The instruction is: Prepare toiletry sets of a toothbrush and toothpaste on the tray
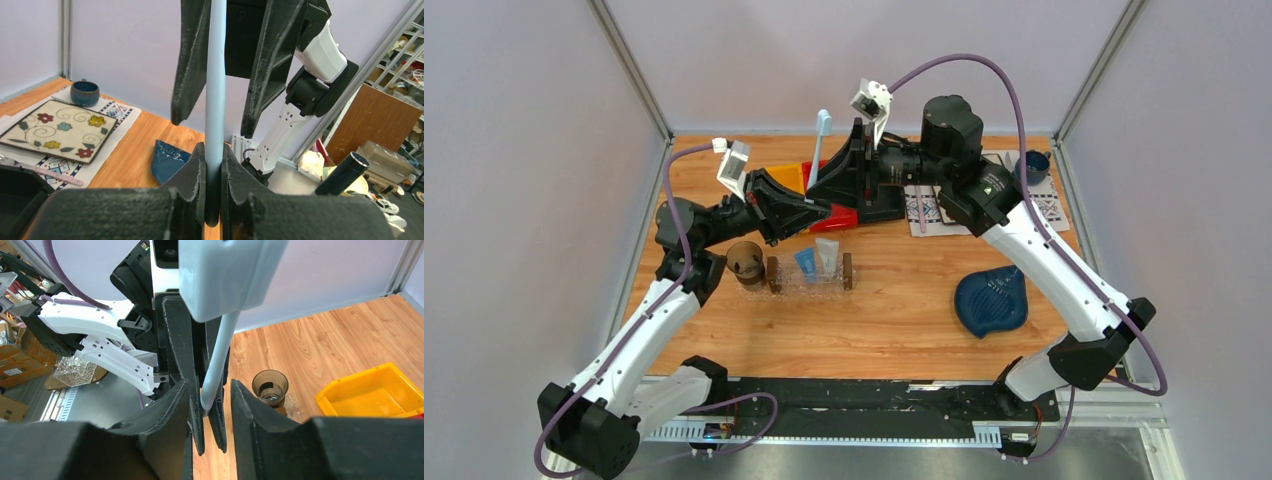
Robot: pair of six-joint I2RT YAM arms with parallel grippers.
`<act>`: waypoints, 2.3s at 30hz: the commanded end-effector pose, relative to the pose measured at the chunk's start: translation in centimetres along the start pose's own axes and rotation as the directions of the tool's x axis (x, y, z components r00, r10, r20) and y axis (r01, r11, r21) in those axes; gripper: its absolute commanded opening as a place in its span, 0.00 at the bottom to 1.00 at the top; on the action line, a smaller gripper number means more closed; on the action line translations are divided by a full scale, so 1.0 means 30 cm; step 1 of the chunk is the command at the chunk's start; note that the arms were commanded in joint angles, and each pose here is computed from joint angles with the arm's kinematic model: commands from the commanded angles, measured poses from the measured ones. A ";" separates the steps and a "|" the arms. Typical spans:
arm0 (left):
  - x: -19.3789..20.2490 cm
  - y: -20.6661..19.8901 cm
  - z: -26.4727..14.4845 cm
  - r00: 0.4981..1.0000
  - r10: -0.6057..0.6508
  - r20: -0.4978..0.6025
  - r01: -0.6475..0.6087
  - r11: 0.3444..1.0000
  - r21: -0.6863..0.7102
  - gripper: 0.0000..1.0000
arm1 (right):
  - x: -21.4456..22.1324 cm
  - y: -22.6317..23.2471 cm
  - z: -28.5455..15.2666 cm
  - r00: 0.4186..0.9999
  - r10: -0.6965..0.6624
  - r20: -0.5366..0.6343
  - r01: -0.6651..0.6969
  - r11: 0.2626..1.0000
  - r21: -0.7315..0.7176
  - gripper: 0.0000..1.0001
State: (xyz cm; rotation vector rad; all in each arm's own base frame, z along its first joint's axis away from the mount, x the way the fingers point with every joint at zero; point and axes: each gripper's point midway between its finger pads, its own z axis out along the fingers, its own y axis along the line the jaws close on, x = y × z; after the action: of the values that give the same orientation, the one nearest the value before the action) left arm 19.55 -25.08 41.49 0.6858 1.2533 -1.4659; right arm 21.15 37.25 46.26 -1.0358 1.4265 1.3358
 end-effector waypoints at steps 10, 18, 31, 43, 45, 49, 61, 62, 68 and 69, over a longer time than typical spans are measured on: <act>-0.023 -0.049 -0.006 0.998 0.060 0.034 -0.061 0.997 0.044 0.00 | -0.037 0.060 0.014 0.998 -0.068 0.004 0.068 0.997 -0.047 0.14; 0.036 -0.002 -0.032 0.993 0.104 -0.049 -0.105 0.994 -0.023 0.32 | -0.038 0.038 -0.007 0.995 -0.101 -0.006 0.101 0.995 0.015 0.03; 0.081 0.012 -0.115 0.938 0.233 -0.258 -0.267 0.958 -0.107 0.64 | -0.011 0.003 -0.077 0.981 -0.188 -0.048 0.193 0.972 0.133 0.00; -0.020 -0.065 -0.131 0.897 0.342 -0.280 -0.381 0.920 -0.097 0.64 | 0.115 -0.035 -0.122 0.968 -0.204 -0.147 0.227 0.959 0.170 0.00; -0.036 -0.082 -0.119 0.900 0.345 -0.266 -0.376 0.924 -0.074 0.64 | 0.146 -0.025 -0.115 0.968 -0.190 -0.164 0.213 0.967 0.137 0.00; -0.080 -0.091 -0.085 0.910 0.349 -0.223 -0.369 0.928 -0.051 0.65 | 0.198 -0.009 -0.099 0.968 -0.160 -0.192 0.177 0.981 0.076 0.00; -0.129 -0.084 -0.028 0.917 0.365 -0.160 -0.369 0.929 0.005 0.66 | 0.294 0.067 -0.065 0.956 -0.145 -0.256 0.126 0.988 -0.089 0.00; -0.131 -0.085 -0.027 0.916 0.368 -0.158 -0.371 0.929 0.008 0.66 | 0.303 0.070 -0.064 0.955 -0.142 -0.262 0.120 0.988 -0.098 0.00; -0.112 -0.099 -0.026 0.920 0.358 -0.159 -0.355 0.934 0.052 0.66 | 0.329 0.073 -0.052 0.950 -0.143 -0.279 0.113 0.986 -0.119 0.00; -0.113 -0.102 -0.024 0.919 0.364 -0.150 -0.359 0.931 0.060 0.66 | 0.332 0.072 -0.051 0.949 -0.141 -0.282 0.112 0.987 -0.119 0.00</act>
State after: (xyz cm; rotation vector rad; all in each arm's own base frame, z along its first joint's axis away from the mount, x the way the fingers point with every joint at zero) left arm 18.49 -23.46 44.10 0.9764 1.2333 -1.1199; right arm 17.06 35.56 37.21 -1.3732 1.5281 1.1917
